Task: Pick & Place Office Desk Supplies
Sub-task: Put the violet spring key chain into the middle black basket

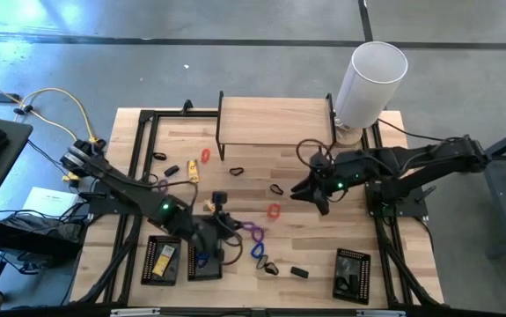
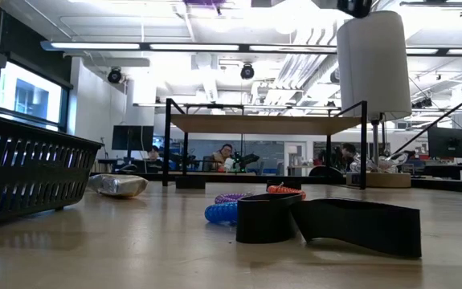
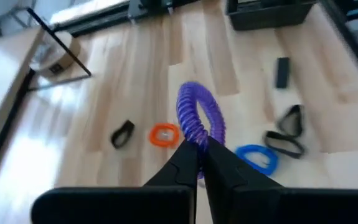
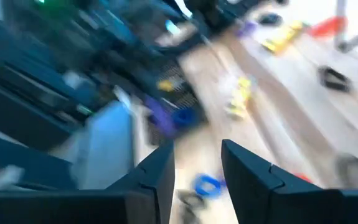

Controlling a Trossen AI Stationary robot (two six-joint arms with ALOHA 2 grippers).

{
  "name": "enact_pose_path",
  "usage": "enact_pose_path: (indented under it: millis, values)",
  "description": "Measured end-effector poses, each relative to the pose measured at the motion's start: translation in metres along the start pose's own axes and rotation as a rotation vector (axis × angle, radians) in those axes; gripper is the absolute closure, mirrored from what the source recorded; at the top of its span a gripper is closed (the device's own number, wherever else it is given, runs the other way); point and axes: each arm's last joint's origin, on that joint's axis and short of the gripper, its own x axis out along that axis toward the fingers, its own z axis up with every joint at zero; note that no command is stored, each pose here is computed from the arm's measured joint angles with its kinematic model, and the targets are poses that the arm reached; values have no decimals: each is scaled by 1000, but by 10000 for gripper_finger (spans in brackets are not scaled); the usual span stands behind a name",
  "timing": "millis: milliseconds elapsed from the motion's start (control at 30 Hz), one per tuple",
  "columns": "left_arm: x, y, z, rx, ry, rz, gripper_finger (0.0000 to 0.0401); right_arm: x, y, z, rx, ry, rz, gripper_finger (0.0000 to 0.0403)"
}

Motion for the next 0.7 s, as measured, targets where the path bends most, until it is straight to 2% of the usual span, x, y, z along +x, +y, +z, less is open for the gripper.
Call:
enact_pose_path:
  millis: [133,333,500,700]
  values:
    - [-26,-8,8,-59,92,9,400,0,4,-6,-34,-5,-28,284]
    - [-55,-14,20,-230,236,-9,400,2,7,-12,-64,15,-46,284]
    - [-61,-25,13,-470,443,-140,400,4,11,-21,-103,29,-55,284]
    - [-60,-39,2,-682,574,-84,399,6,15,-38,-137,38,-76,284]
